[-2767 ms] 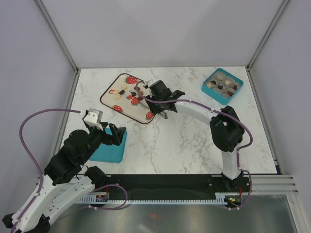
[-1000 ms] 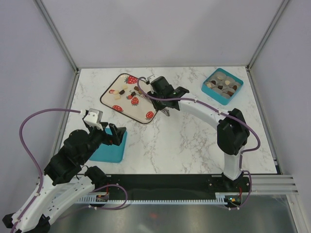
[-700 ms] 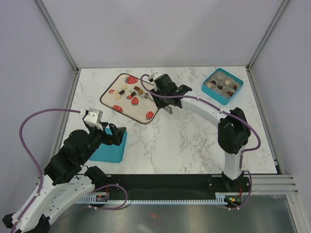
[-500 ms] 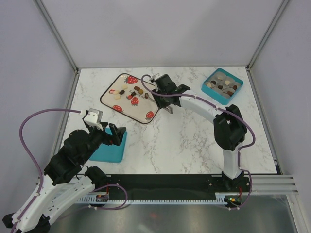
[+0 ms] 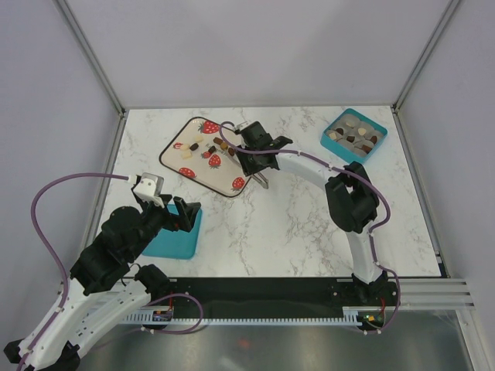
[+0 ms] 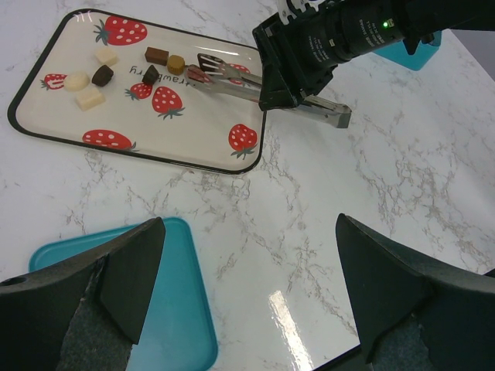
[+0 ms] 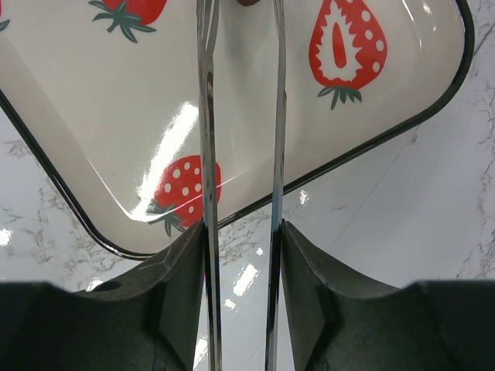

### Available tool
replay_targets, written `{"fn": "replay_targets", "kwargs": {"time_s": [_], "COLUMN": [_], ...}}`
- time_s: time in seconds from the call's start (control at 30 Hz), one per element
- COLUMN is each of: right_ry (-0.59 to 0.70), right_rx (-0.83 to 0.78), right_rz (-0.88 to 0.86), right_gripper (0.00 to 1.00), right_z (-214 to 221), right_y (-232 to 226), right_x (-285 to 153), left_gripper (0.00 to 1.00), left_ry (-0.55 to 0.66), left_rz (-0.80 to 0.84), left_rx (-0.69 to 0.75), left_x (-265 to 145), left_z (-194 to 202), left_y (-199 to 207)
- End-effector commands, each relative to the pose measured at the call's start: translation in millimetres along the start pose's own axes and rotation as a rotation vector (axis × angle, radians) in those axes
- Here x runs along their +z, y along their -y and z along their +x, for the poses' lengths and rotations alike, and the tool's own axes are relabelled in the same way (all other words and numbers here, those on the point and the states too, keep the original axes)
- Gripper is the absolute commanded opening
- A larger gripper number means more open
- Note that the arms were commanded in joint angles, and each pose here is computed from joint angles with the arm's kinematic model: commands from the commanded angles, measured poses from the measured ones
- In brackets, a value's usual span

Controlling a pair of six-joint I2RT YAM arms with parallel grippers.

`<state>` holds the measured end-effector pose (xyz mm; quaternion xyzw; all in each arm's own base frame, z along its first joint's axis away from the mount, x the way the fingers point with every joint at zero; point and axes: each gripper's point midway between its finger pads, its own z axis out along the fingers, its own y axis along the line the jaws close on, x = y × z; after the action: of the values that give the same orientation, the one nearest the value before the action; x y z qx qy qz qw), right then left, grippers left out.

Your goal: Pack the chocolate

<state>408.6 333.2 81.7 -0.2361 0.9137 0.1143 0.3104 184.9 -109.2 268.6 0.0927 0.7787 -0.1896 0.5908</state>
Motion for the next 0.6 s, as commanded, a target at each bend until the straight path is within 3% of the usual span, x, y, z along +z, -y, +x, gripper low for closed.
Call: {"fn": "replay_targets", "kwargs": {"time_s": [0.0,0.4,0.57], "right_ry": [0.087,0.056,0.059], "right_rx": [0.022,0.008,-0.002], "right_rz": [0.011,0.04,0.057], "right_gripper": [0.48,0.44,0.39], "right_z": [-30,-26,-28], "right_y": [-2,2,7], "right_x": [-4,4,-18], "left_gripper": [1.0,1.0,1.0], "left_ry": [0.036,0.038,0.039], "left_rz": [-0.016,-0.02,-0.022], "left_rx": [0.03,0.031,0.029], "left_x": [2,2,2], "left_z": [-8,-9,-9], "left_y": [-3,-4,-4]}}
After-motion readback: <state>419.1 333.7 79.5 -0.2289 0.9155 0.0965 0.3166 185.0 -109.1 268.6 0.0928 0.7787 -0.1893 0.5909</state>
